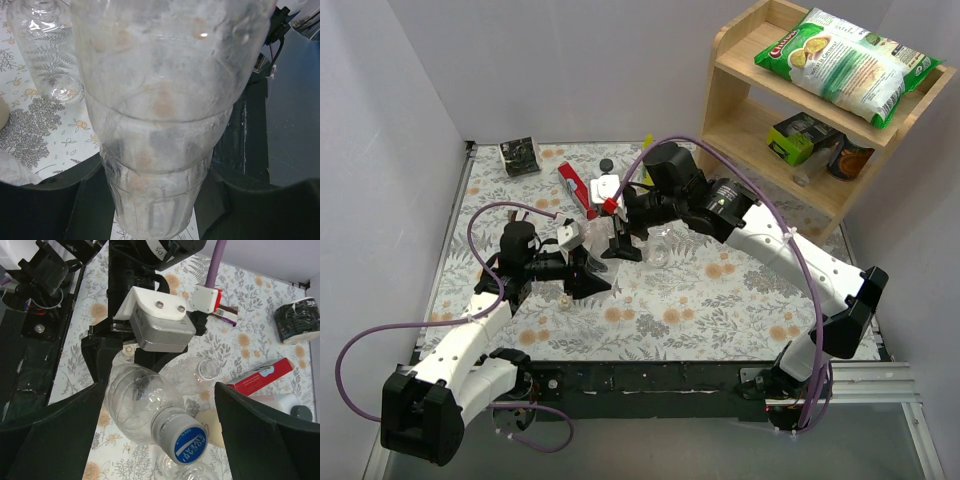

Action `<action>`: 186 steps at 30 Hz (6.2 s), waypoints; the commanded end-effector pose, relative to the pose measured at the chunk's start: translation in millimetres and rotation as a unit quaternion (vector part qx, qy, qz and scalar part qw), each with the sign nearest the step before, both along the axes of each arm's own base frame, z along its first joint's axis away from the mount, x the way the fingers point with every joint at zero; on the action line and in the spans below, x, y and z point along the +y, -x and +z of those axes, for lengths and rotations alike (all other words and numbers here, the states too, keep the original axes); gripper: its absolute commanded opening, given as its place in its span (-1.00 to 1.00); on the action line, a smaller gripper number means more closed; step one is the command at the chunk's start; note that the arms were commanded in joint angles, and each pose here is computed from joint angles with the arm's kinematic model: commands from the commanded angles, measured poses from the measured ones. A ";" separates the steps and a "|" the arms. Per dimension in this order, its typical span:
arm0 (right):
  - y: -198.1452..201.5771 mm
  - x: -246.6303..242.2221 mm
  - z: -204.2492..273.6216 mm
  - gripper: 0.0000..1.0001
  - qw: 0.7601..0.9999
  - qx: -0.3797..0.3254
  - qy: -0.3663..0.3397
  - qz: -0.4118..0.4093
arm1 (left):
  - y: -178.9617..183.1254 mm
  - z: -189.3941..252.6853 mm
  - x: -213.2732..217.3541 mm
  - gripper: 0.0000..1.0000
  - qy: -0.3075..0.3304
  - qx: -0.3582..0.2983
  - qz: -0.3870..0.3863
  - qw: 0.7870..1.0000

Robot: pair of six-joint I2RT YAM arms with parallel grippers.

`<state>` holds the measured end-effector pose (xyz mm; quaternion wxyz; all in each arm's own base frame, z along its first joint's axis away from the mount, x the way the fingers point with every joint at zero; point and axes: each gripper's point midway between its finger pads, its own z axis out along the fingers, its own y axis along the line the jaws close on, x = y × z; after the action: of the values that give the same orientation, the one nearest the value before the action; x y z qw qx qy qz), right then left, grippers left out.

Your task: Screw on the bottle caps

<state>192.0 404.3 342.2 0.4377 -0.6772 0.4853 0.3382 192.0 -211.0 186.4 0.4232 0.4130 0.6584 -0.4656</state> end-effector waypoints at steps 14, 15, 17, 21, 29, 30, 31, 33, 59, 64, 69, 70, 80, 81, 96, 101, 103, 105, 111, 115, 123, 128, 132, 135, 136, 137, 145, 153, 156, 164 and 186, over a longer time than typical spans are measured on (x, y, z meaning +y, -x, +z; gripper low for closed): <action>15.4 -22.3 -14.3 0.97 1.000 -0.021 0.015 -0.013 | -1.9 19.4 -4.7 -1.00 0.033 0.014 0.006 0.999; 15.9 -24.1 -21.0 0.97 0.999 -0.020 0.024 -0.015 | -2.1 18.3 -4.8 -1.00 0.034 0.018 0.007 0.999; 19.5 -28.8 -25.9 0.97 0.999 -0.025 0.033 -0.015 | -3.5 23.0 -5.6 -1.00 0.042 0.016 0.011 0.999; 20.3 -38.6 -44.3 0.97 0.997 -0.026 0.059 -0.032 | -5.7 26.4 -6.1 -1.00 0.049 0.015 0.020 0.999; 23.2 -74.0 -54.8 0.96 0.992 -0.037 0.102 -0.067 | -4.7 23.6 -4.9 -1.00 0.044 0.015 0.021 0.999; 13.5 -78.2 -49.3 0.96 0.989 -0.048 0.100 -0.093 | -4.2 23.1 -4.5 -1.00 0.043 0.012 0.020 0.999; 5.6 -76.5 -39.4 0.97 0.989 -0.054 0.084 -0.107 | -3.7 21.1 -4.2 -1.00 0.039 0.002 0.015 0.999; -12.8 -74.1 -7.8 0.97 0.988 -0.053 0.046 -0.137 | -0.5 15.6 -3.4 -1.00 0.029 0.010 0.010 0.999; 21.3 -27.6 -23.0 0.97 1.000 0.002 0.022 -0.004 | -2.4 17.6 -5.6 -1.00 0.027 0.022 0.003 0.999; 27.6 -43.7 -36.7 0.97 0.999 0.003 0.042 -0.016 | -6.5 22.9 -7.8 -1.00 0.044 0.023 0.014 0.999; 27.4 -57.1 -48.3 0.97 0.997 0.007 0.064 -0.039 | -8.9 23.3 -7.5 -1.00 0.045 0.024 0.022 0.998; 26.6 -59.5 -50.5 0.97 0.997 0.007 0.068 -0.045 | -8.9 23.7 -7.2 -1.00 0.045 0.023 0.022 0.998; -16.8 -102.4 -37.3 0.84 0.987 0.022 0.096 -0.131 | 0.9 10.7 1.5 -1.00 -0.025 -0.034 -0.031 0.999; -21.2 -102.3 -26.0 0.81 0.989 0.002 0.085 -0.122 | 1.8 1.9 3.5 -1.00 -0.042 -0.030 -0.041 0.998; 35.5 -77.0 -17.9 0.33 0.977 -0.168 0.084 0.104 | 2.8 -11.3 21.6 -1.00 -0.141 -0.116 -0.114 0.977; 35.7 -68.9 -23.5 0.24 0.977 -0.163 0.086 0.109 | 1.3 -12.0 19.4 -1.00 -0.136 -0.111 -0.113 0.978; 33.2 -67.5 -26.4 0.23 0.976 -0.165 0.092 0.108 | 1.1 -9.9 18.4 -1.00 -0.133 -0.115 -0.115 0.978; 30.8 -66.1 -30.1 0.20 0.975 -0.166 0.097 0.108 | 0.3 -8.8 18.7 -1.00 -0.133 -0.120 -0.113 0.977; 31.1 -62.1 -28.5 0.11 0.976 -0.163 0.091 0.111 | -1.5 -7.6 18.9 -1.00 -0.135 -0.124 -0.113 0.976; 33.4 -59.7 -31.2 -0.09 0.977 -0.153 0.095 0.117 | -2.7 -6.1 18.2 -1.00 -0.133 -0.127 -0.113 0.976; 34.3 -41.1 -39.3 -0.52 0.994 0.003 0.101 0.046 | -26.4 14.5 14.0 -1.00 -0.121 -0.139 -0.050 0.982; 33.8 -32.5 -41.2 -0.63 0.971 0.218 0.096 -0.031 | -51.6 41.1 18.1 -1.00 -0.109 -0.164 0.061 0.979; 45.0 -24.4 -25.2 -0.97 0.941 0.327 0.078 -0.043 | -63.6 46.1 28.1 -1.00 -0.121 -0.158 0.121 0.972; 31.3 -22.9 -10.0 -0.54 0.935 0.345 0.059 -0.055 | -59.9 33.4 34.2 -1.00 -0.143 -0.145 0.126 0.971; 16.0 -26.3 -8.4 -0.17 0.945 0.314 0.051 -0.068 | -58.3 31.2 35.6 -1.00 -0.146 -0.141 0.128 0.971; 7.9 -29.5 3.2 0.16 0.955 0.286 0.039 -0.073 | -54.2 25.5 37.0 -1.00 -0.152 -0.130 0.124 0.972; 1.5 -82.9 -3.7 0.51 0.997 0.052 0.054 -0.021 | -0.3 10.4 22.3 -1.00 -0.152 -0.086 -0.050 0.983; 11.0 -80.3 -11.3 0.62 0.996 -0.038 0.061 0.050 | -7.4 15.1 21.9 -1.00 -0.169 -0.117 -0.089 0.975; 13.9 -75.6 -8.4 0.51 0.994 -0.066 0.052 0.069 | -8.3 19.5 19.6 -1.00 -0.162 -0.117 -0.091 0.976; 14.5 -65.0 -5.9 0.22 0.993 -0.081 0.044 0.078 | -7.5 22.7 19.0 -1.00 -0.156 -0.123 -0.088 0.976; -22.9 -38.2 -49.1 -0.97 0.934 0.304 0.058 -0.178 | -76.9 69.9 40.0 -1.00 -0.124 -0.210 0.176 0.954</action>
<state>207.6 356.4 312.6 0.3456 -0.6062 0.6115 0.3730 224.7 -171.2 186.5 0.4308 0.5129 0.6977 -0.2541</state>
